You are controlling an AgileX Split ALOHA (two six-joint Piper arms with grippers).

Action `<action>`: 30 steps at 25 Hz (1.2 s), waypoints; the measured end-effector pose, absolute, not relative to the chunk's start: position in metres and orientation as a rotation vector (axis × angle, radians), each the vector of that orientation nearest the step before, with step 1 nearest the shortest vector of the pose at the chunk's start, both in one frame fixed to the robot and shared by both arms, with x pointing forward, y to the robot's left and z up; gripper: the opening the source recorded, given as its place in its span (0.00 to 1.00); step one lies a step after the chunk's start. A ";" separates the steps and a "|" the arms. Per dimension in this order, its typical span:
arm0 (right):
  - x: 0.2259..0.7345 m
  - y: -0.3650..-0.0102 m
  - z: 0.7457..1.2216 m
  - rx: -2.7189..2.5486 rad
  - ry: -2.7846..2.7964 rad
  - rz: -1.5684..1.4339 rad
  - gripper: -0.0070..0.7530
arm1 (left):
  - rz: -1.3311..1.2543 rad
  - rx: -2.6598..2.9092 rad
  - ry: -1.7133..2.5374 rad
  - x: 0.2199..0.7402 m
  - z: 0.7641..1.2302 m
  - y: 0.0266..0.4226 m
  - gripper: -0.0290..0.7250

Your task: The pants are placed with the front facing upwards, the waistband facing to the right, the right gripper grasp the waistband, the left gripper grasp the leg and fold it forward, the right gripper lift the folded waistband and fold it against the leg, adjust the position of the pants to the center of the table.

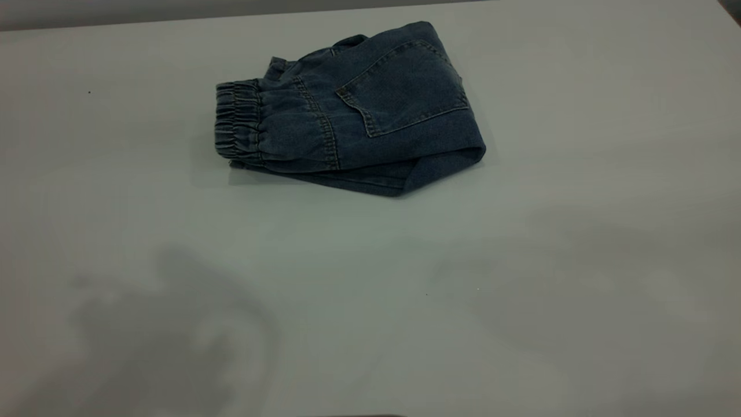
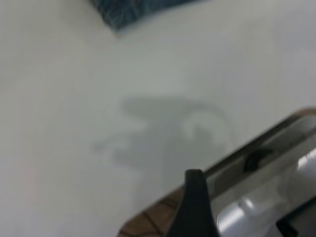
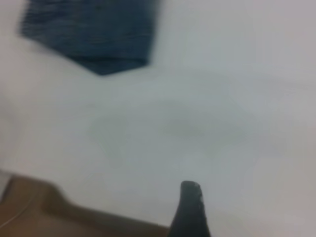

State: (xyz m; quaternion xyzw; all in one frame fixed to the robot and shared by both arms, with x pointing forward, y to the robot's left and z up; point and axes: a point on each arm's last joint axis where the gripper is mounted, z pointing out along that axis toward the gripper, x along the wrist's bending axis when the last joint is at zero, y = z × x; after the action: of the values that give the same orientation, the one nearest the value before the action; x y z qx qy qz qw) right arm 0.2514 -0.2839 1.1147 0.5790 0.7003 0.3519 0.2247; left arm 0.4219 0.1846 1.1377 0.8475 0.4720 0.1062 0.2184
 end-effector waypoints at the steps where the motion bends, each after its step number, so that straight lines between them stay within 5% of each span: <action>1: 0.249 -0.287 1.111 1.612 1.905 0.949 0.69 | 0.293 2.348 1.308 0.414 1.134 0.190 0.77; 13: 0.223 -0.298 1.044 1.598 1.811 0.894 0.68 | 0.280 2.365 1.318 0.333 1.078 0.240 0.77; 30: 0.231 -0.296 1.039 1.543 1.748 0.984 0.57 | 0.508 2.184 1.233 0.288 1.046 0.277 0.77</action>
State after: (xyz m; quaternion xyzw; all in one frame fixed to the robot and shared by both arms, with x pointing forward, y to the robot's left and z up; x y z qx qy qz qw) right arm 0.2313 -0.2960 1.0393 0.5815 0.6587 0.3708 0.3009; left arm 0.2885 0.2766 1.0462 0.8176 0.4616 0.1901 0.2869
